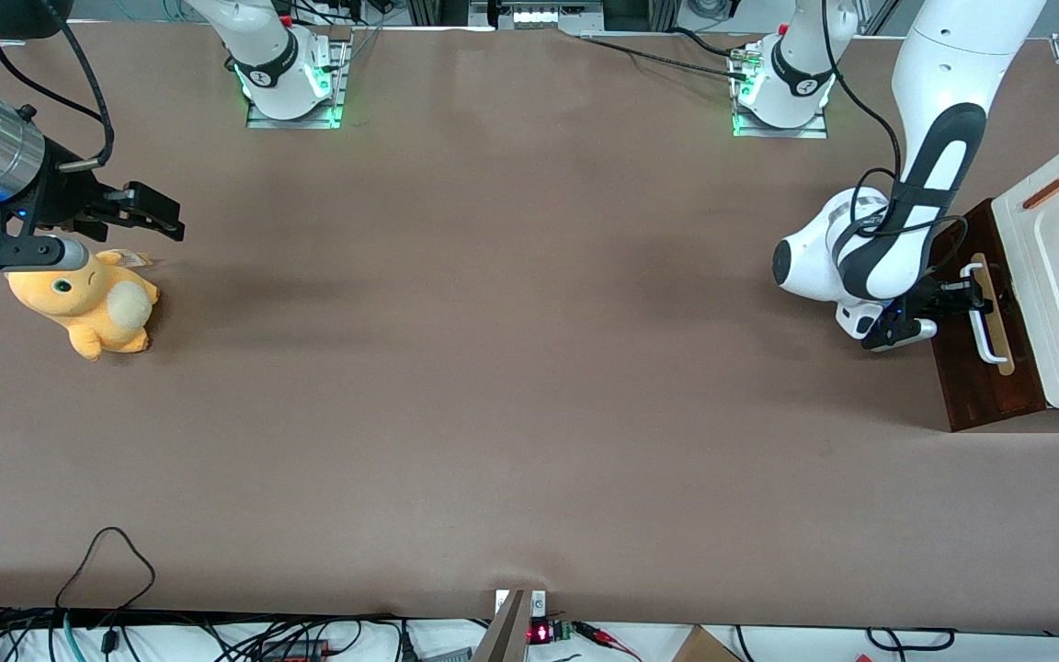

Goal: Open lower drawer with left arm only
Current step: 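Pull the handle away from the cabinet to slide the drawer out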

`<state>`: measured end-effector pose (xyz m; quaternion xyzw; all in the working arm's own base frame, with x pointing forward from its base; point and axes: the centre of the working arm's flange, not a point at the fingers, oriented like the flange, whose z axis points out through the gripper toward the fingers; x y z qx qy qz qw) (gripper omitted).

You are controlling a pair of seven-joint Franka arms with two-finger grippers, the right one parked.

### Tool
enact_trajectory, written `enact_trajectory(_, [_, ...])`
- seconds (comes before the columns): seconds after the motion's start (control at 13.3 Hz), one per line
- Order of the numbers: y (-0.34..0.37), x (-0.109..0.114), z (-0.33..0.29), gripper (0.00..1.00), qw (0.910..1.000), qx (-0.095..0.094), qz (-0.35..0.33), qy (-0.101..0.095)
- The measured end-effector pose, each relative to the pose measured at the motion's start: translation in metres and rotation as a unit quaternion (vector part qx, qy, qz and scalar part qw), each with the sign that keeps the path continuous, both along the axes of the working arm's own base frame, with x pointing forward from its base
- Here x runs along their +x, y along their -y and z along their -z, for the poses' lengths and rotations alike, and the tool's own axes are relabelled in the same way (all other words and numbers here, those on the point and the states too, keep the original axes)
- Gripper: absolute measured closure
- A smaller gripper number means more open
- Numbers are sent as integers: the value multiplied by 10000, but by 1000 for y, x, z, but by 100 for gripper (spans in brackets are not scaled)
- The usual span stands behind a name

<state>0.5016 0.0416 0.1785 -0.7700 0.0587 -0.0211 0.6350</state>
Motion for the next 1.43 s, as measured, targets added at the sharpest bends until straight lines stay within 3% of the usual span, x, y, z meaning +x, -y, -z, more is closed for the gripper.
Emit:
enact_trajectory(0.38, [3, 1, -1, 81, 9999, -70, -65, 60])
enact_trajectory(0.98, [72, -2, -12, 81, 9993, -353, -30, 123])
enact_trajectory(1.43, [103, -5, -22, 81, 9977, -558, -364, 145])
